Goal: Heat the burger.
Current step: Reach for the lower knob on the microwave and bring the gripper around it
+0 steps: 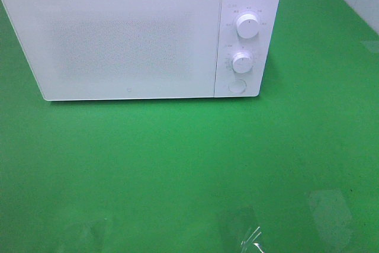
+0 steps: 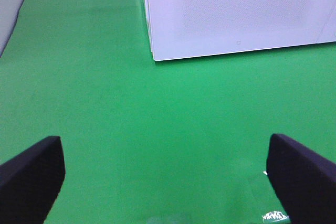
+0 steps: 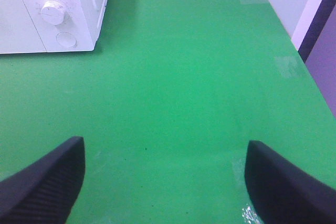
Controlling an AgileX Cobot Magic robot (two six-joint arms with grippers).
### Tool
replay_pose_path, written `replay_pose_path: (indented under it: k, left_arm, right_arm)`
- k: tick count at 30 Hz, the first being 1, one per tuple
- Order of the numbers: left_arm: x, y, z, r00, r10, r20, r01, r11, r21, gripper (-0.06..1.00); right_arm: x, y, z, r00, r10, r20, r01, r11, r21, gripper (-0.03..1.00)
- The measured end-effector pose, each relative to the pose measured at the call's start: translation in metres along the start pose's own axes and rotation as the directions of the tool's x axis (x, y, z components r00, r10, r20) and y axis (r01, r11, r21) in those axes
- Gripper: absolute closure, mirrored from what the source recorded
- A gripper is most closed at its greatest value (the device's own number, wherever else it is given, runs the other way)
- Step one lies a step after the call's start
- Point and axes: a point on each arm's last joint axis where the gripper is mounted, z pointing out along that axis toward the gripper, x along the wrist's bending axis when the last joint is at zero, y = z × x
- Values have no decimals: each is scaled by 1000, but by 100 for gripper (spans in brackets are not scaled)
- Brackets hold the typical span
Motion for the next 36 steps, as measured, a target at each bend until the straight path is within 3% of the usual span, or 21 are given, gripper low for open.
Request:
replay_pose_path:
  k: [18,29,36]
  left_arm:
    - [0,0,0,1000,0,0,0,1000,0,-5]
    - [0,0,0,1000,-1,0,1,1000,0,-5]
    - [0,0,0,1000,-1,0,1,1000,0,-5]
  right_arm:
    - [-1,3,-1,1000,-9,14,9,1000,-5,23]
    - [4,32,25,1000,-28,5,28,999,18,23]
    - [8,48,44,999,-37,-10,37,999,-21,23]
